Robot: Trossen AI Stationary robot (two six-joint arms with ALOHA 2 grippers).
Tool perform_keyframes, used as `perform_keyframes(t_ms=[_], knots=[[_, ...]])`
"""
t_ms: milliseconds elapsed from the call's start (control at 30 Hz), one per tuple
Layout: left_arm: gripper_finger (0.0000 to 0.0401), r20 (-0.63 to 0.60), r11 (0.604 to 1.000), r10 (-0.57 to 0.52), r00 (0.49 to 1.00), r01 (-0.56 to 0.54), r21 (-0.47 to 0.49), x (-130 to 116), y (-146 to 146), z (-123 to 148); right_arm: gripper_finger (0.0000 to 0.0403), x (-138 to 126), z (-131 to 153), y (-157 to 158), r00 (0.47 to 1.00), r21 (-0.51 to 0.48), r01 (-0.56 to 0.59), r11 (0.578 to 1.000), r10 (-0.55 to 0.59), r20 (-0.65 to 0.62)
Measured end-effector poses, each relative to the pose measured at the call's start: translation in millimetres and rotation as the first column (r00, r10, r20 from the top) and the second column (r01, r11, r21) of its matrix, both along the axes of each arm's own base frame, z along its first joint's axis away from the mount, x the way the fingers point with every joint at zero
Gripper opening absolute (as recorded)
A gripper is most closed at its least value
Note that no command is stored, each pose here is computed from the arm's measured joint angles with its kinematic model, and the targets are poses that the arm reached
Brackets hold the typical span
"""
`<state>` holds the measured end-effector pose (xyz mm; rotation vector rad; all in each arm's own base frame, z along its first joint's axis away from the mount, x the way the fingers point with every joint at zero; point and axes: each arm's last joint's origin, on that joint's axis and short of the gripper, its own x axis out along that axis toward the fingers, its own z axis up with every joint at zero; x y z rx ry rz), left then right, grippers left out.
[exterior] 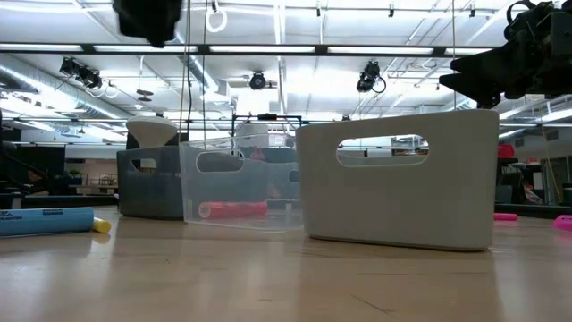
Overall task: Pick & Place Markers
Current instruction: Put the bottom blue highlighter into the transparent bin
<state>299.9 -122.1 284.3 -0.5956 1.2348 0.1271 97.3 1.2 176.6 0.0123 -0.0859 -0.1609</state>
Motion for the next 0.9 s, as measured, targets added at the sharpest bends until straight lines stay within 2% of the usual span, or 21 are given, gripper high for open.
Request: perform_keyframes(t_ms=[300,467,900], knots=[[0.0197,-0.113,0.99,0.141,0.983,-0.141,0.01,-30.1,-4.4,-31.6,0.0229,0.0,0.0,0.0,1.0,0.0,0.0,1.0,0.0,0.0],[0.0197,-0.16,0.981,0.196,0.968,-0.196,0.018,-38.1,-8.6,-44.5,0.0229,0.0,0.1,0.0,1.0,0.0,0.0,1.0,0.0,0.0],[0.0197,-0.145,0.968,0.25,0.957,-0.247,0.044,-38.5,-11.6,-47.9,0.0229,0.0,0.0,0.0,1.0,0.0,0.0,1.0,0.0,0.0]])
